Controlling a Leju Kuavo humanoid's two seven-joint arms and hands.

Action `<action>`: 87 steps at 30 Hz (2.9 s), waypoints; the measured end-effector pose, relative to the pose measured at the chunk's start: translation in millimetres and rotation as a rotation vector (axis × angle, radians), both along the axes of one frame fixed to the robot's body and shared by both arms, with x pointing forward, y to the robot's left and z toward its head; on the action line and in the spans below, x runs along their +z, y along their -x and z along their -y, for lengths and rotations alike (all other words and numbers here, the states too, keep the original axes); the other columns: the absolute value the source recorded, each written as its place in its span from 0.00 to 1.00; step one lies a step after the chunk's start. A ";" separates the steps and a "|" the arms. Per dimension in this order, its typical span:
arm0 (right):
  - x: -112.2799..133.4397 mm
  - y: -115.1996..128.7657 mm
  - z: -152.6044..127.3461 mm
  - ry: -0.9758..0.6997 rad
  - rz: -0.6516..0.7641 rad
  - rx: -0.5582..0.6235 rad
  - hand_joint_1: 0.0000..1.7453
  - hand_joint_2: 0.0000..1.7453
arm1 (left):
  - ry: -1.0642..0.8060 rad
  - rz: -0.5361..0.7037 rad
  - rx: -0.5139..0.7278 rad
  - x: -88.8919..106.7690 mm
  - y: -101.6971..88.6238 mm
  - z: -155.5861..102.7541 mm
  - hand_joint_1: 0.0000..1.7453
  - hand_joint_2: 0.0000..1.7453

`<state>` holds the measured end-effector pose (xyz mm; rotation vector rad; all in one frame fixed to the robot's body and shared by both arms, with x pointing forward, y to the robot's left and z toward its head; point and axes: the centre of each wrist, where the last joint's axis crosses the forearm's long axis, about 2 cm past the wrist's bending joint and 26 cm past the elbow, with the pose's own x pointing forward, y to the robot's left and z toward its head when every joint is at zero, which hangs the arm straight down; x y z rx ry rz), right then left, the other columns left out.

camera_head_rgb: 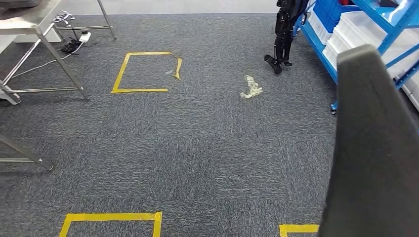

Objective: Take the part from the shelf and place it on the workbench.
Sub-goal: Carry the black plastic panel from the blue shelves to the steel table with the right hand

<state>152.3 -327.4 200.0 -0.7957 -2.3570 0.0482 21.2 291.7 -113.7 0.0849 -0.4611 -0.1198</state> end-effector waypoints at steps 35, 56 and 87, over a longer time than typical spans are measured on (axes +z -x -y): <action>5.5 0.1 1.2 0.049 0.018 -0.019 1.00 1.00 | 0.019 0.024 -0.001 1.3 -12.8 10.5 0.00 1.00; 21.9 -34.7 -19.7 0.067 0.047 0.107 1.00 1.00 | -0.021 0.042 0.058 1.7 -16.5 5.7 0.00 1.00; 20.1 -62.2 -18.9 0.058 0.073 0.152 1.00 1.00 | -0.074 -0.053 0.213 2.0 -4.2 33.0 0.00 1.00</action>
